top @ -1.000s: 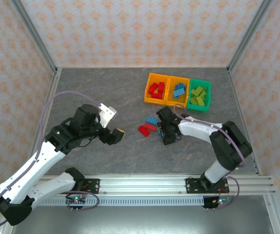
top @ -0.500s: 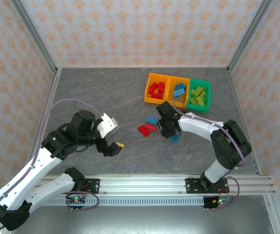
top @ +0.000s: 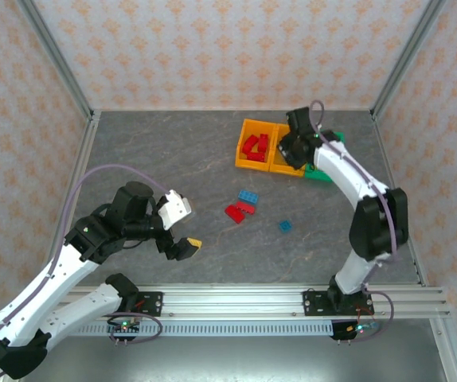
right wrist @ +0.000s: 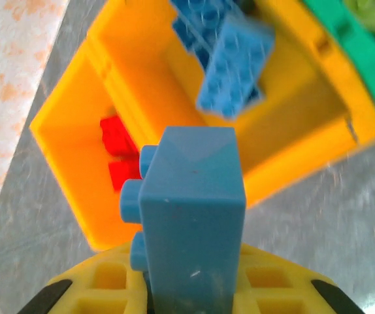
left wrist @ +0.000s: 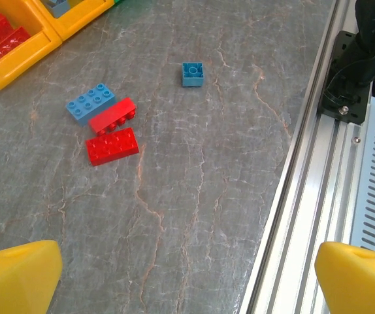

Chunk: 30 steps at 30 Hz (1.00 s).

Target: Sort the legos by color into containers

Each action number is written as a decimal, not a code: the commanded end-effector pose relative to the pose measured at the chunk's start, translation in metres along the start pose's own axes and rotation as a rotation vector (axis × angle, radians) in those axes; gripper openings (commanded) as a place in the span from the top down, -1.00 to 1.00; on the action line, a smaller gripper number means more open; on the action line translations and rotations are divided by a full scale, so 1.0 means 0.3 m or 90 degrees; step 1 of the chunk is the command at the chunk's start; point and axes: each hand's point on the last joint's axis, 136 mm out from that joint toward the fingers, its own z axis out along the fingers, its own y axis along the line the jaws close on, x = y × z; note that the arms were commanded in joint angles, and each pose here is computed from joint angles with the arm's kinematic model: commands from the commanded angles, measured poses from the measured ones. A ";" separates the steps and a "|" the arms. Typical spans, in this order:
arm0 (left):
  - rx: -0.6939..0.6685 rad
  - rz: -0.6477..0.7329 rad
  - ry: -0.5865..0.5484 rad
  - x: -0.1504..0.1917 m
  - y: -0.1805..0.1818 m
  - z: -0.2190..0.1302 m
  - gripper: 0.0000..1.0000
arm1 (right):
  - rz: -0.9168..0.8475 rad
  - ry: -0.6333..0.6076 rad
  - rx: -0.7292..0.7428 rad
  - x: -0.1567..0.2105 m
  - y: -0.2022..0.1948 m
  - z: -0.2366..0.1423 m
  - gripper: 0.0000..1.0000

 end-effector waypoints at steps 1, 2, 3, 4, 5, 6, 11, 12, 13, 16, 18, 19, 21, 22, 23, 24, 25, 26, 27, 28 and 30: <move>-0.006 0.023 -0.020 -0.033 -0.005 -0.024 -1.00 | -0.047 0.064 0.075 0.000 -0.063 0.077 0.61; -0.010 0.022 -0.021 -0.033 -0.002 -0.026 -1.00 | -0.052 0.069 0.073 -0.013 -0.047 0.093 0.59; -0.014 0.020 -0.021 -0.034 0.001 -0.027 -1.00 | -0.057 0.074 0.071 -0.024 -0.036 0.107 0.54; -0.019 0.019 -0.022 -0.034 0.005 -0.028 -1.00 | -0.067 0.081 0.066 -0.033 -0.015 0.116 0.50; -0.021 0.018 -0.023 -0.035 0.007 -0.028 -1.00 | -0.076 0.090 0.064 -0.039 -0.003 0.123 0.44; -0.022 0.020 -0.025 -0.036 0.007 -0.029 -1.00 | -0.085 0.093 0.070 -0.046 0.003 0.124 0.37; -0.019 0.018 -0.023 -0.031 0.006 -0.020 -1.00 | -0.144 0.069 0.054 -0.086 0.055 0.037 -0.19; -0.017 0.017 -0.024 -0.032 0.006 -0.018 -1.00 | -0.149 0.061 0.051 -0.091 0.056 0.015 -0.24; -0.016 0.015 -0.025 -0.031 0.006 -0.013 -1.00 | -0.152 0.052 0.049 -0.096 0.055 -0.019 -0.26; -0.010 0.013 -0.027 -0.035 0.007 -0.001 -1.00 | -0.151 0.032 0.038 -0.079 0.026 -0.130 -0.28; -0.008 0.010 -0.021 -0.030 0.010 0.009 -1.00 | -0.142 0.022 0.033 -0.040 -0.020 -0.201 -0.29; -0.008 0.009 -0.019 -0.030 0.013 0.013 -1.00 | -0.135 0.015 0.030 -0.012 -0.048 -0.243 -0.29; -0.004 0.008 -0.017 -0.027 0.013 0.023 -1.00 | -0.125 0.006 0.029 0.053 -0.118 -0.306 -0.30; 0.001 0.009 -0.017 -0.026 0.011 0.029 -1.00 | -0.124 -0.002 0.030 0.089 -0.154 -0.341 -0.33; 0.006 0.008 -0.016 -0.024 0.009 0.036 -1.00 | -0.128 -0.001 0.036 0.136 -0.202 -0.359 -0.35; 0.010 0.009 -0.016 -0.024 0.006 0.041 -1.00 | -0.131 0.001 0.049 0.178 -0.253 -0.371 -0.38; 0.016 0.009 -0.015 -0.024 0.004 0.047 -1.00 | -0.136 0.008 0.064 0.231 -0.309 -0.379 -0.42; 0.022 0.010 -0.012 -0.021 0.001 0.053 -1.00 | -0.145 0.020 0.075 0.287 -0.359 -0.382 -0.47; 0.028 0.010 -0.009 -0.019 -0.001 0.060 -1.00 | -0.157 0.034 0.088 0.335 -0.402 -0.379 -0.51; 0.034 0.010 -0.004 -0.014 -0.003 0.068 -1.00 | -0.178 0.047 0.113 0.387 -0.460 -0.368 -0.58; 0.041 0.011 0.005 -0.009 -0.004 0.076 -1.00 | -0.232 0.069 0.172 0.461 -0.559 -0.353 -0.77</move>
